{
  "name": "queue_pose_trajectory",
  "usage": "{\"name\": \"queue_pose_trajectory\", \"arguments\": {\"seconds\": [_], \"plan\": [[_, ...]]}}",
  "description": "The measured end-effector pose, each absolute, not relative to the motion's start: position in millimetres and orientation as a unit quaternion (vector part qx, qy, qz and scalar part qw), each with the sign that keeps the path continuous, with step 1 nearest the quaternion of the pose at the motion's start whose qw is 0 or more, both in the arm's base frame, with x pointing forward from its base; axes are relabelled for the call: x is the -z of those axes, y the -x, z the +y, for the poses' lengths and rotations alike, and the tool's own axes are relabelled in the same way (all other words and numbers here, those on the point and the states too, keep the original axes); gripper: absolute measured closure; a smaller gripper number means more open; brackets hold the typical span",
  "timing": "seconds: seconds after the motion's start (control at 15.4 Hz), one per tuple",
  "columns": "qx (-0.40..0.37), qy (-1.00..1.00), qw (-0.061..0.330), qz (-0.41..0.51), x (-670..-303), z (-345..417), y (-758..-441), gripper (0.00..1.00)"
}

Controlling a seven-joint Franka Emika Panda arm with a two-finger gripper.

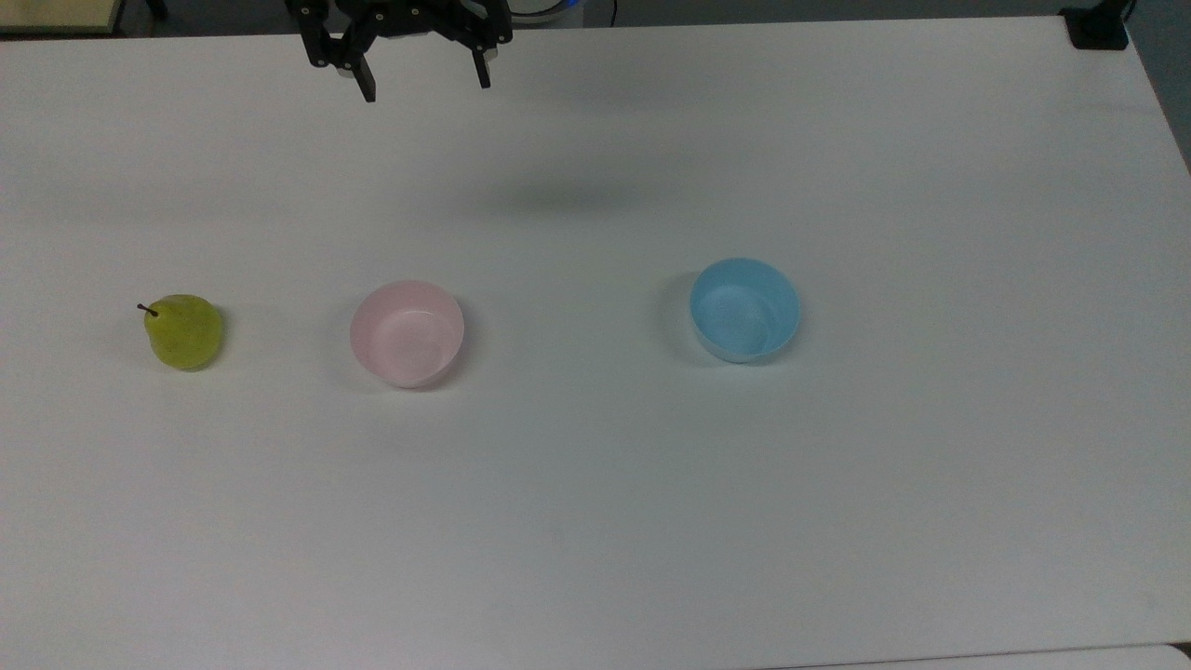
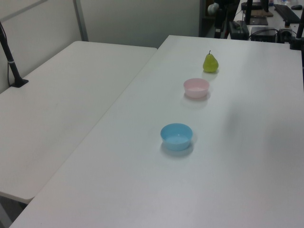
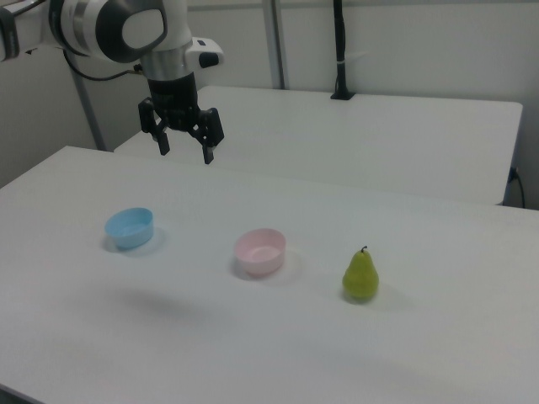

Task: Place the pear in the bowl

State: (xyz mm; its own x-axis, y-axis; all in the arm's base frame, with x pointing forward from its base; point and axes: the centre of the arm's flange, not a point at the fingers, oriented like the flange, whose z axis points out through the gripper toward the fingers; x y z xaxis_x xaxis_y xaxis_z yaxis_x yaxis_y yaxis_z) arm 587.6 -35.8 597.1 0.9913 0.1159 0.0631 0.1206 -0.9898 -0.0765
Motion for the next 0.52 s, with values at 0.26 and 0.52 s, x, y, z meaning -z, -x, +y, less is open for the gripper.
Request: {"name": "queue_pose_trajectory", "arguments": {"seconds": [0.26,0.52], "plan": [[0.03,0.997,0.04,-0.058,-597.8,-37.6,-587.5,0.0],[0.029,0.997,0.032,-0.069,-597.6,-39.9,-587.5,0.0]]}}
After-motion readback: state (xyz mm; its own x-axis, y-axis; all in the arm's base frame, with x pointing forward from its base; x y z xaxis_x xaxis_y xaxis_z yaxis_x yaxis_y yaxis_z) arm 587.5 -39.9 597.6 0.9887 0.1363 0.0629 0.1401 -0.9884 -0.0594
